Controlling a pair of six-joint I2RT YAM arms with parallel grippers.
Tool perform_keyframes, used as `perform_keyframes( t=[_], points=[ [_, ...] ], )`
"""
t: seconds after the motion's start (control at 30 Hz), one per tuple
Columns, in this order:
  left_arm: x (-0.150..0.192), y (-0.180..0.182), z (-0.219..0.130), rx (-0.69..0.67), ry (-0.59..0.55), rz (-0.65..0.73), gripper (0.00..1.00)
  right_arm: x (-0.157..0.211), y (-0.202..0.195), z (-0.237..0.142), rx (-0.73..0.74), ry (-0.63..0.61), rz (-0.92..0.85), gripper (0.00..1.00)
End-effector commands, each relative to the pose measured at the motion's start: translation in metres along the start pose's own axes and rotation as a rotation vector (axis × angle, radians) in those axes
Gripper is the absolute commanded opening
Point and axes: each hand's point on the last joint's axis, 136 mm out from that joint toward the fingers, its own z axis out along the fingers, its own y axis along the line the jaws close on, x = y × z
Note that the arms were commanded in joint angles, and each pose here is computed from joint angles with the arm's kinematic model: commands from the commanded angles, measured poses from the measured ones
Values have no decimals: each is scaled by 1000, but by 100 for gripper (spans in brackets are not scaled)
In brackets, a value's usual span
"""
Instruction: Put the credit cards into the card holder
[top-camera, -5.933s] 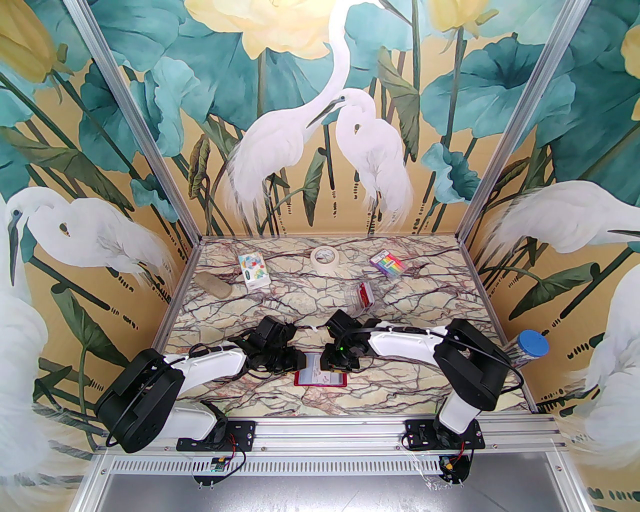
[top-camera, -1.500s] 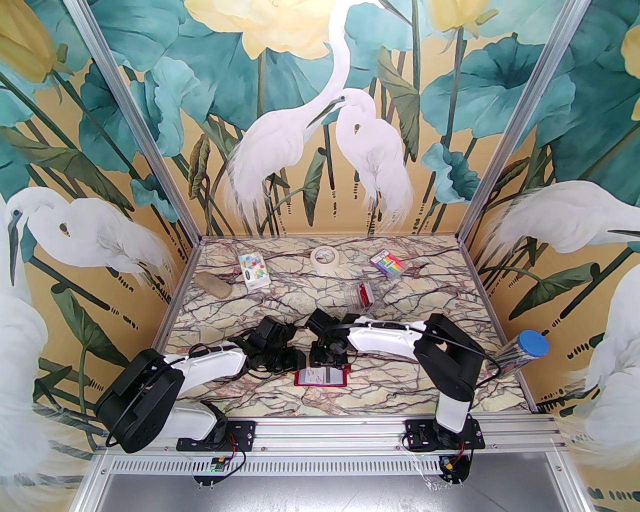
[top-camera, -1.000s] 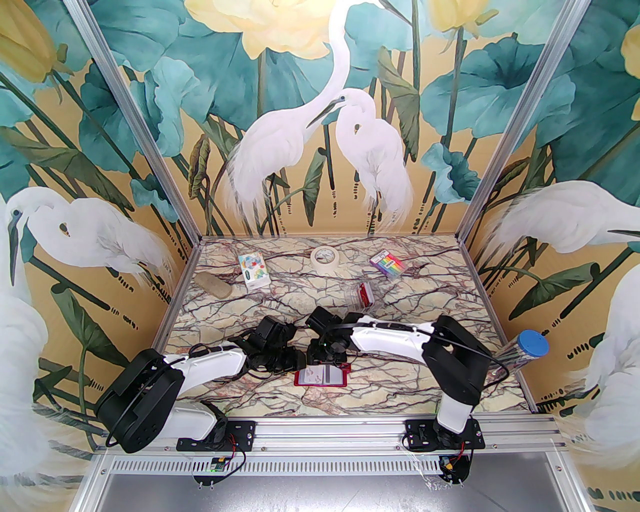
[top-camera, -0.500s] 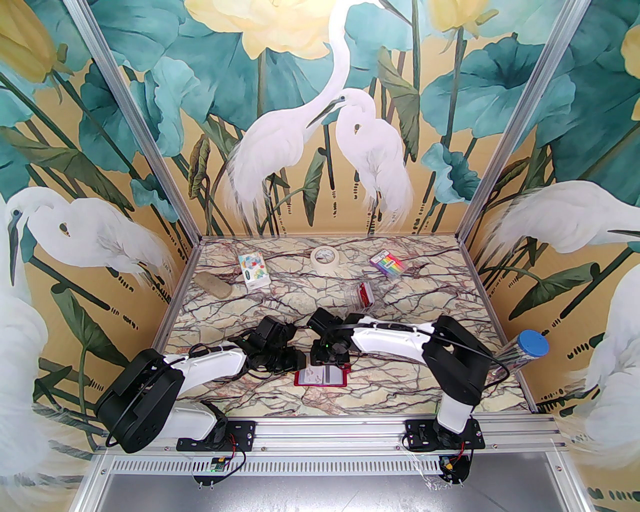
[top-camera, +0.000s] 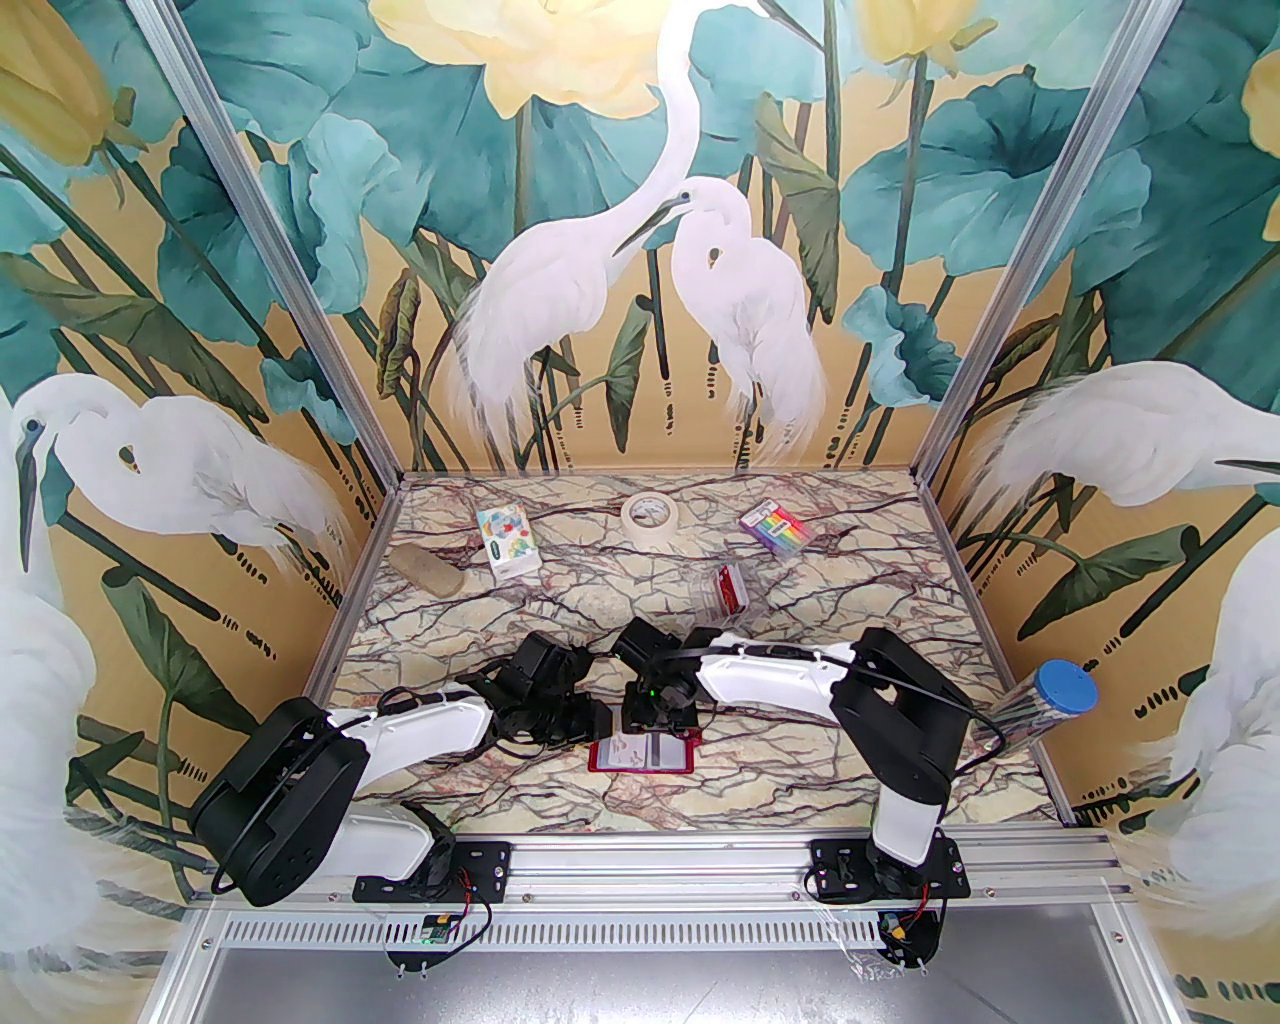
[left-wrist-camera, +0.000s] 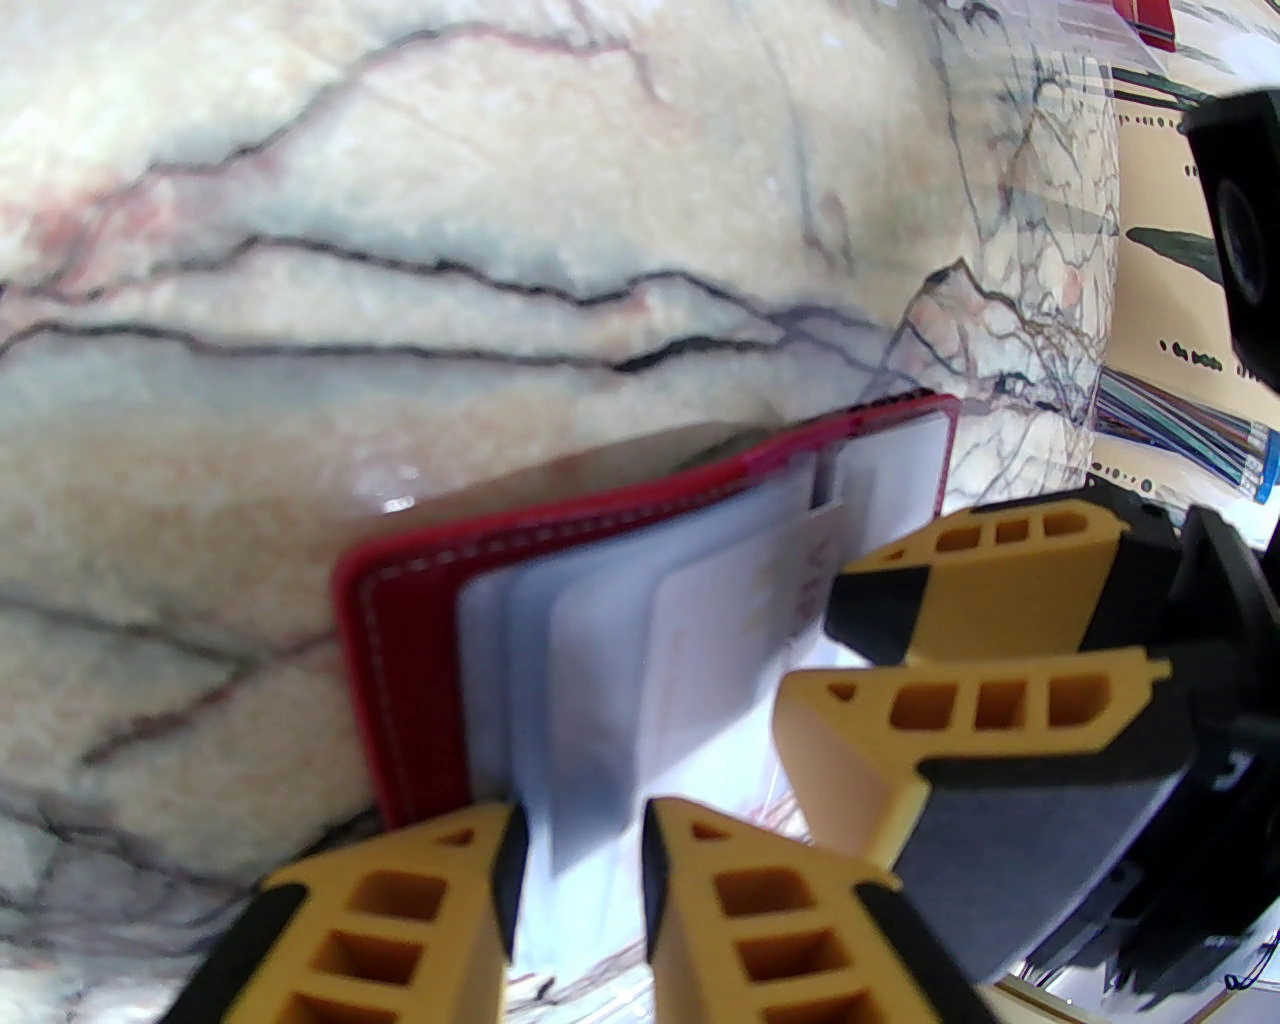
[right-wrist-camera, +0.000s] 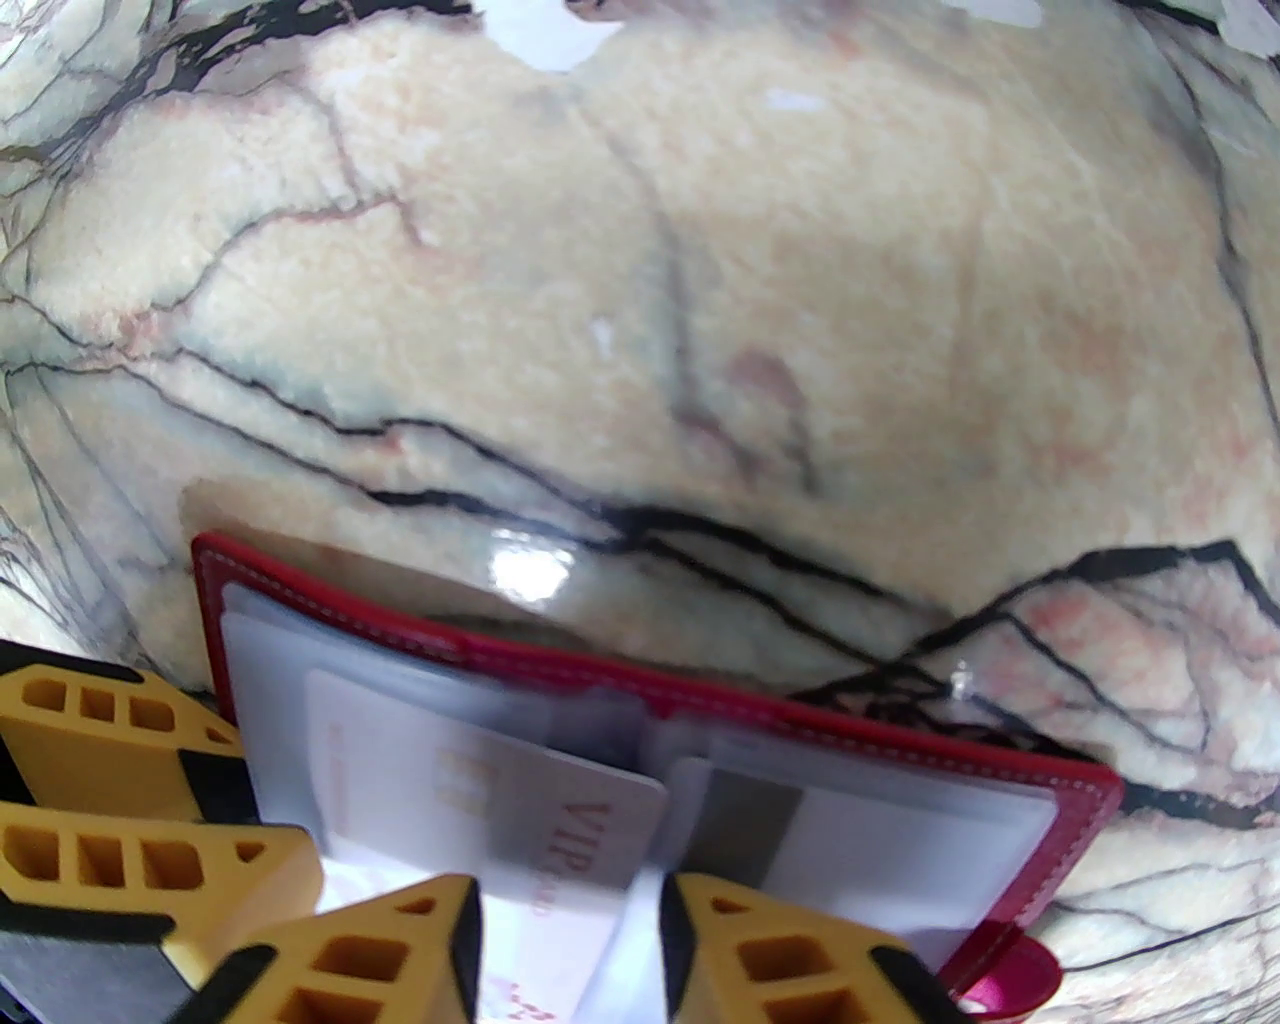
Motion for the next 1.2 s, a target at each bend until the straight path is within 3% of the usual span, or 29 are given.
perform_keyframes(
  t=[0.0,0.93,1.17],
  points=[
    [16,36,6,-141,35,-32,28,-3,9,5,-24,10,0,31],
    [16,35,6,-138,35,-30,28,-5,30,-1,-99,9,-11,28],
    [16,33,3,-135,25,-27,28,-8,23,-22,-64,-37,-31,34]
  ],
)
